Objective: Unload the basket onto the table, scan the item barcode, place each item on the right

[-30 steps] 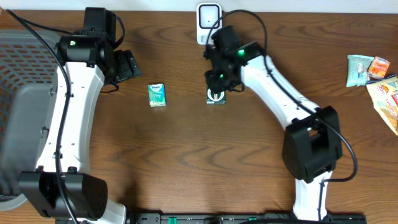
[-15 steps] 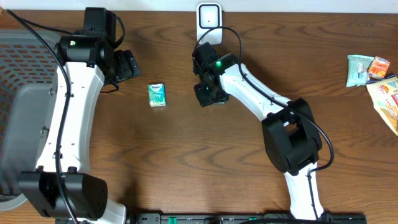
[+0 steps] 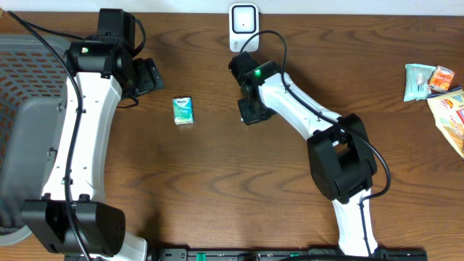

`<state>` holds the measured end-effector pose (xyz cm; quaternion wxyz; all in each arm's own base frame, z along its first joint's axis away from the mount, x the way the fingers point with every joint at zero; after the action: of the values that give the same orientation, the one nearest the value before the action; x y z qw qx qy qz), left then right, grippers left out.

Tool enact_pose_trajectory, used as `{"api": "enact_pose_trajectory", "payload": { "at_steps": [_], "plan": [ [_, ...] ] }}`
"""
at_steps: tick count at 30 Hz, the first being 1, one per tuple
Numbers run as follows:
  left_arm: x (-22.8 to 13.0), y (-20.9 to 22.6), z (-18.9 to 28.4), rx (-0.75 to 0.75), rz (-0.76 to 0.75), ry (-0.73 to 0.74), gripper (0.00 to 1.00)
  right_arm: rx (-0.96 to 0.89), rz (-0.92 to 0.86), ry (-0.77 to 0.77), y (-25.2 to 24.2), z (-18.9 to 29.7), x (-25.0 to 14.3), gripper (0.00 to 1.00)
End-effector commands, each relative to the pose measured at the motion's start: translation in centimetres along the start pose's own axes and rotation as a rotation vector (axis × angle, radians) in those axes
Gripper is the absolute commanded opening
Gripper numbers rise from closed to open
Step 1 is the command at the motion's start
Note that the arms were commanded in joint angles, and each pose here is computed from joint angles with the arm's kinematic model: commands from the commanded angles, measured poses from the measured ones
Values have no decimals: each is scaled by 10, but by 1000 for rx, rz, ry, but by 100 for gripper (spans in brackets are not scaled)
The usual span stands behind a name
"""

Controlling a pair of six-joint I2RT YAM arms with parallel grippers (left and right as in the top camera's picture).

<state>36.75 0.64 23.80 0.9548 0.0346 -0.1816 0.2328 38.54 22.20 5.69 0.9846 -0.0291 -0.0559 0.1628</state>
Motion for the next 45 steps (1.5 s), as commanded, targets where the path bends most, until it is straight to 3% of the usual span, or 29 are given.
{"api": "enact_pose_trajectory", "payload": {
  "at_steps": [1, 8, 18, 29, 39, 45],
  "plan": [
    [1, 3, -1, 18, 0, -3, 98, 111, 13, -89, 13, 36, 15, 1],
    [1, 3, -1, 18, 0, -3, 98, 286, 59, -188, 51, 47, 33, 2],
    [1, 3, -1, 18, 0, -3, 98, 252, 84, -143, 63, 7, 23, 2],
    [1, 3, -1, 18, 0, -3, 98, -10, 3, -92, 16, -18, 7, 1],
    [1, 3, -1, 18, 0, -3, 98, -313, -146, 18, -68, 12, -7, 1],
    [1, 3, -1, 18, 0, -3, 98, -129, -194, 47, -63, 15, -2, 5]
  ]
}}
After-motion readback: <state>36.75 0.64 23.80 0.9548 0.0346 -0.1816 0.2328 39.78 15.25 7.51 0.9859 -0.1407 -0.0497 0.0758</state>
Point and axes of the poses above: each gripper's point midway between its finger pads, its own z axis back along the fingers, its own y axis along the line the jaws close on, x = y × z, the point moved 3 cm from there along z, back along the fingers, and after that the axes turned 3 degrees about z, right-handed, at the moved point
